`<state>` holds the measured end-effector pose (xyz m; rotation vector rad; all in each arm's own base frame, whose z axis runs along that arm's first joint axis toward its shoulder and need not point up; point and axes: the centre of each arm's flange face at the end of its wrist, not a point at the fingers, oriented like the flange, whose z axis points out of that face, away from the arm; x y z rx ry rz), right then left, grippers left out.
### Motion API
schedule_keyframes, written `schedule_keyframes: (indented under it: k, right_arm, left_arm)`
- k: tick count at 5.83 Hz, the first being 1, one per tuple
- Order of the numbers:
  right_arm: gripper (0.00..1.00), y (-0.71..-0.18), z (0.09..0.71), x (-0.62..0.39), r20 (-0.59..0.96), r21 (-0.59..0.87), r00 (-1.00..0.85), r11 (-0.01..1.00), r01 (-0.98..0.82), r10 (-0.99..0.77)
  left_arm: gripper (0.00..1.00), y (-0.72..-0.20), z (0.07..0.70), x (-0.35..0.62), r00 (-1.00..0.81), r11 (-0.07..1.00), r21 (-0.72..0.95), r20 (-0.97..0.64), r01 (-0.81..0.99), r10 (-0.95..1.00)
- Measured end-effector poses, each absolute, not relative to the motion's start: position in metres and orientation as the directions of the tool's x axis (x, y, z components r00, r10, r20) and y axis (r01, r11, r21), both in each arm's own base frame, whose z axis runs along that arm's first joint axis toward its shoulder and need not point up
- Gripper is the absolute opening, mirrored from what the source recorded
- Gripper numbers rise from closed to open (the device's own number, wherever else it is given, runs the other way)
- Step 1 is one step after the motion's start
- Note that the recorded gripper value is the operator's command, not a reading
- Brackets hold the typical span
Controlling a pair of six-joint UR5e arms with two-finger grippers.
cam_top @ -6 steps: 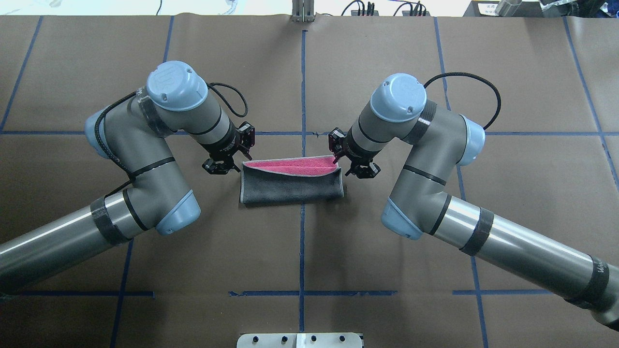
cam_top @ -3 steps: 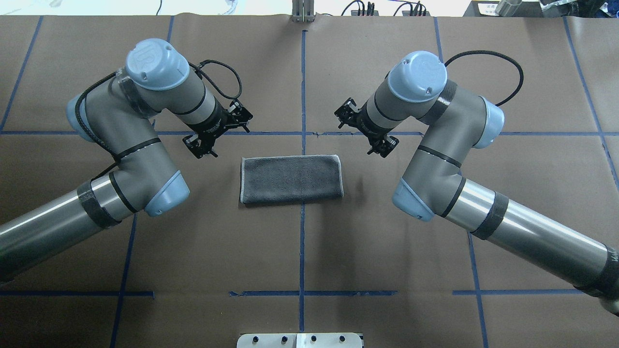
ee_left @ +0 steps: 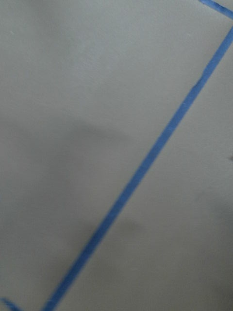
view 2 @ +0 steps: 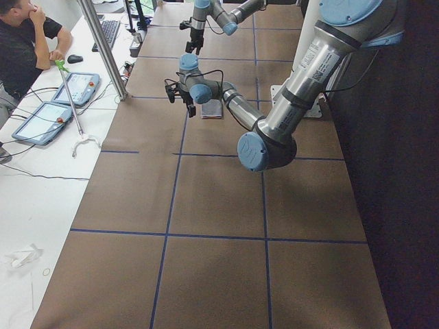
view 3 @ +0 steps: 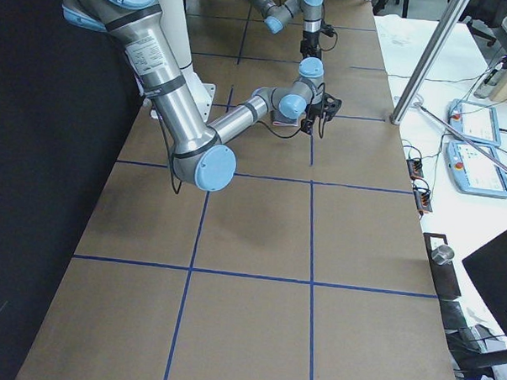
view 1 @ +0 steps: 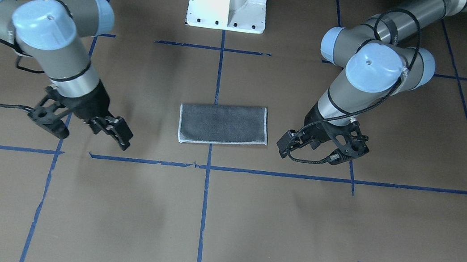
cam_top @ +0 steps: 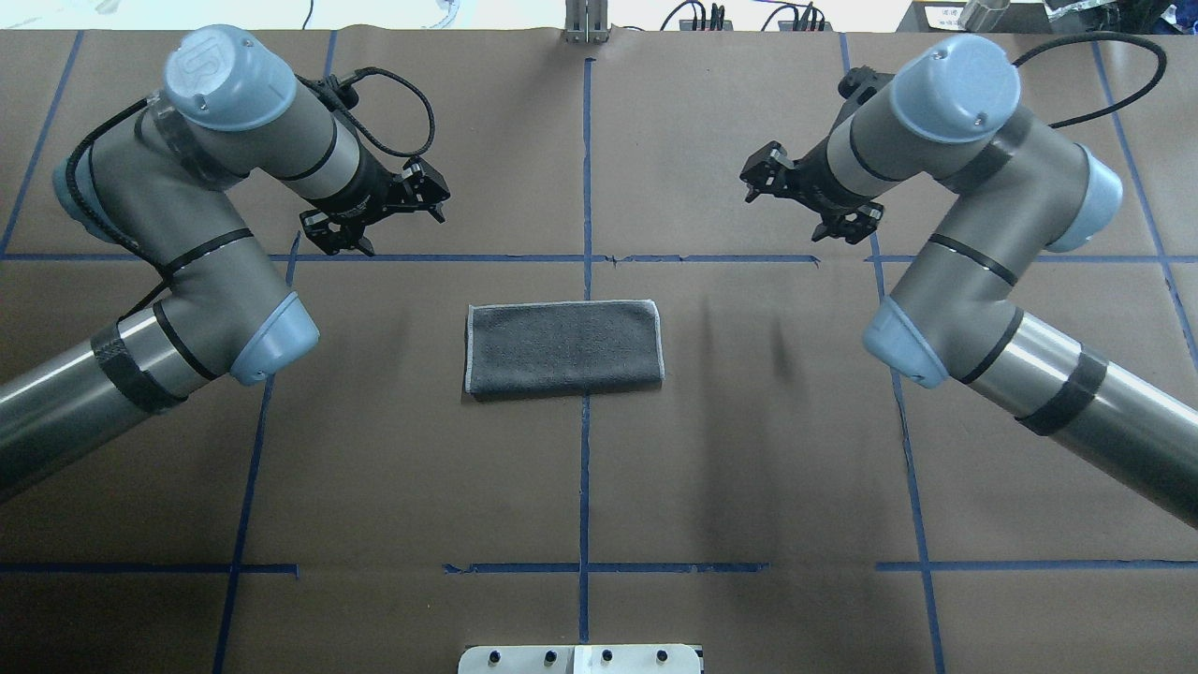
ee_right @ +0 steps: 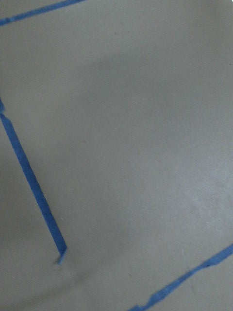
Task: Fold towel twice with both arms
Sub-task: 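Open both grippers and raise them away from the folded towel, then grasp the folded towel's end with the left gripper while the right arm withdraws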
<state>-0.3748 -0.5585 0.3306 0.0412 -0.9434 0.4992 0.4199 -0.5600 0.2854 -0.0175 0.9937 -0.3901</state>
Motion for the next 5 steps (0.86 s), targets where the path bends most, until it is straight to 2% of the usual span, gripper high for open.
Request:
schedule_keyframes:
  k: [2, 5]
  right_arm:
    - [1.0, -0.562, 0.398, -0.307, 0.767, -0.03, 0.603, 0.951, -0.307, 0.219]
    - [1.0, -0.566, 0.528, -0.164, 0.706, 0.105, 0.708, 0.989, -0.101, -0.002]
  left_arm:
    - [1.0, -0.549, 0.292, 0.42, 0.483, 0.969, -0.058, -0.859, 0.239, -0.171]
    - [1.0, -0.511, 0.297, 0.469, 0.495, 0.986, -0.064, -0.859, 0.155, -0.134]
